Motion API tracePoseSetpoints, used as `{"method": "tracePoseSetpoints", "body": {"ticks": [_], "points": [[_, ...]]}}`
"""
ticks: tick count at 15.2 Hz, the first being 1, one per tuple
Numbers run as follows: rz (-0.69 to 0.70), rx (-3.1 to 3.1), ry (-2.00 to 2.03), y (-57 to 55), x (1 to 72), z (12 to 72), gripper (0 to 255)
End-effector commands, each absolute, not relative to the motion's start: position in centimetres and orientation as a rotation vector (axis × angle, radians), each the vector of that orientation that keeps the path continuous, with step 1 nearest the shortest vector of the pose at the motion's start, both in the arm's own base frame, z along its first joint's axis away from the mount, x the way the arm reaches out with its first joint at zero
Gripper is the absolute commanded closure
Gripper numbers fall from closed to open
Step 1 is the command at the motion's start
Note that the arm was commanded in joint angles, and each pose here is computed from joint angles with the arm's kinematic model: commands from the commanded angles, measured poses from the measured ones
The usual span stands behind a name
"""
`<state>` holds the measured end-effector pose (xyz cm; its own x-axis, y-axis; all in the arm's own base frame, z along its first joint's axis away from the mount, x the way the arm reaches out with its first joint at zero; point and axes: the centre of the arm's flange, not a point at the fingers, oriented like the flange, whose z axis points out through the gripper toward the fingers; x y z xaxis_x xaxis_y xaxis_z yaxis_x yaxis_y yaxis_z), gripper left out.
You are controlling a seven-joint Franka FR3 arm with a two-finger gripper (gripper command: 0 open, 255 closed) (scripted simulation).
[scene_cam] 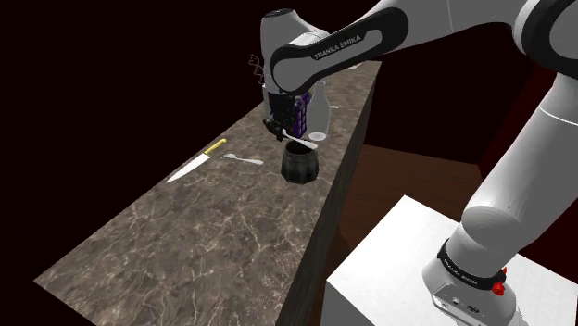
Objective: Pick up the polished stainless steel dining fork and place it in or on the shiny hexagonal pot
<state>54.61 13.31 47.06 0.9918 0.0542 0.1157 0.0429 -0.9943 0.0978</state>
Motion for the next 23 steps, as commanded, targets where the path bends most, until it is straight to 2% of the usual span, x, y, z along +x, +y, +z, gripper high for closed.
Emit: {"method": "tracePoseSetpoints", "body": {"ticks": [1, 12, 19, 20, 23], "points": [[0.181, 3.040, 0.077, 10.9, 55.2, 47.0, 255], [0.181, 3.040, 0.077, 8.4, 56.2, 42.2, 255], [0.181, 3.040, 0.077, 8.4, 56.2, 42.2, 255], [0.181, 3.040, 0.077, 8.4, 56.2, 42.2, 0], [0.181, 3.040, 0.077, 8.4, 56.2, 42.2, 0]]}}
